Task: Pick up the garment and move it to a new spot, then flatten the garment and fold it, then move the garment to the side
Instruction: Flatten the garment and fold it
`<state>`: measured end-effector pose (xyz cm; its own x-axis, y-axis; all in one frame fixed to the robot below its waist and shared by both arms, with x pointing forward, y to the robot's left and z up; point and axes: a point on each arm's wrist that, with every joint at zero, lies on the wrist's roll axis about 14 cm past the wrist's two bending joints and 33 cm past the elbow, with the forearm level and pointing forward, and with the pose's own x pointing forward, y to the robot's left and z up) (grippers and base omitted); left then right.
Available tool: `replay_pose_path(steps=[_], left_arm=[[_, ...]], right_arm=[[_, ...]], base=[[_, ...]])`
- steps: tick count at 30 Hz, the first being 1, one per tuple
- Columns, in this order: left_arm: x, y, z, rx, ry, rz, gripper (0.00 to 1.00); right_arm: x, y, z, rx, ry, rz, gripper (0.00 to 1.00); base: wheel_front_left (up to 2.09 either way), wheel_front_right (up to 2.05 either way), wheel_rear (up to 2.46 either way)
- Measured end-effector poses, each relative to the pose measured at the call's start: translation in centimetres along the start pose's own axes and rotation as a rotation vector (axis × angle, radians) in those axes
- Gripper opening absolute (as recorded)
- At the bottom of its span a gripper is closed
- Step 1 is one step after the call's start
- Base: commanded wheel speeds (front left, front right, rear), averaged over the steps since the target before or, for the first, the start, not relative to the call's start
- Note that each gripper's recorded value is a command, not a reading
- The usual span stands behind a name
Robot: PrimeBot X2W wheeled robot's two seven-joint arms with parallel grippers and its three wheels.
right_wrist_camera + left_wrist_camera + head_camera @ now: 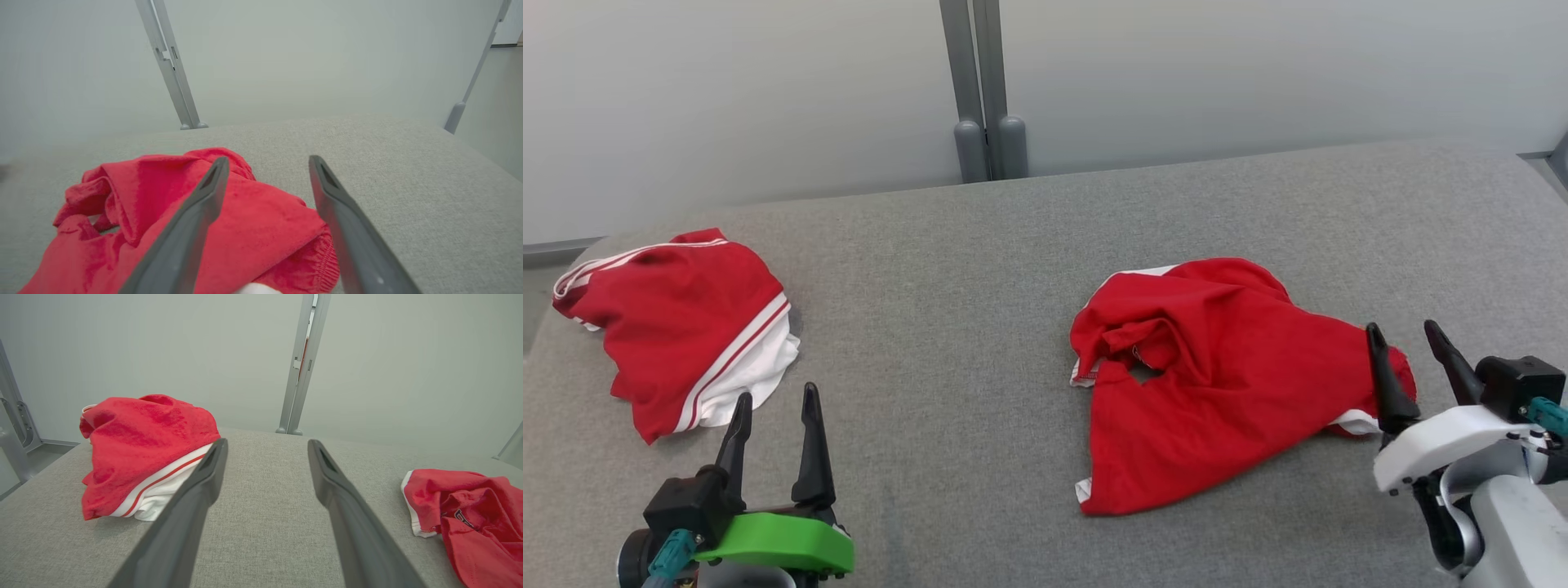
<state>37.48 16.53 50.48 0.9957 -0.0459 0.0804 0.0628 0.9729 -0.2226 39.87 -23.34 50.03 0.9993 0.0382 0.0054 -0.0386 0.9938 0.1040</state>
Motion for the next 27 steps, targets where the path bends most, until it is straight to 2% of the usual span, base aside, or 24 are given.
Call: replay_pose_path(steps=[5, 9, 21, 24, 27], left_arm=[[-0.4, 0.1, 0.4, -0.004, -0.013, 0.008, 1.0], [-0.6, 0.0, 0.6, -0.005, -0.018, 0.009, 1.0], [-0.6, -0.9, -0.4, -0.034, 0.013, -0.01, 1.0], [-0.4, -2.3, -1.3, -0.054, 0.053, -0.055, 1.0], [-0.2, -5.3, -2.9, -0.072, 0.164, -0.154, 1.0]], right_arm=[[-0.2, 4.4, 2.4, 0.041, -0.108, 0.087, 1.0], [-0.6, 6.0, 3.4, 0.072, -0.153, 0.11, 1.0], [-1.3, 6.1, 2.8, 0.052, -0.143, 0.105, 1.0], [-1.4, 5.9, 2.8, 0.052, -0.141, 0.099, 1.0], [-1.5, 5.2, 2.8, 0.047, -0.14, 0.082, 1.0]], base=[[0.0, 0.0, 0.0], [0.0, 0.0, 0.0], [0.0, 0.0, 0.0], [0.0, 0.0, 0.0], [0.0, 0.0, 0.0]])
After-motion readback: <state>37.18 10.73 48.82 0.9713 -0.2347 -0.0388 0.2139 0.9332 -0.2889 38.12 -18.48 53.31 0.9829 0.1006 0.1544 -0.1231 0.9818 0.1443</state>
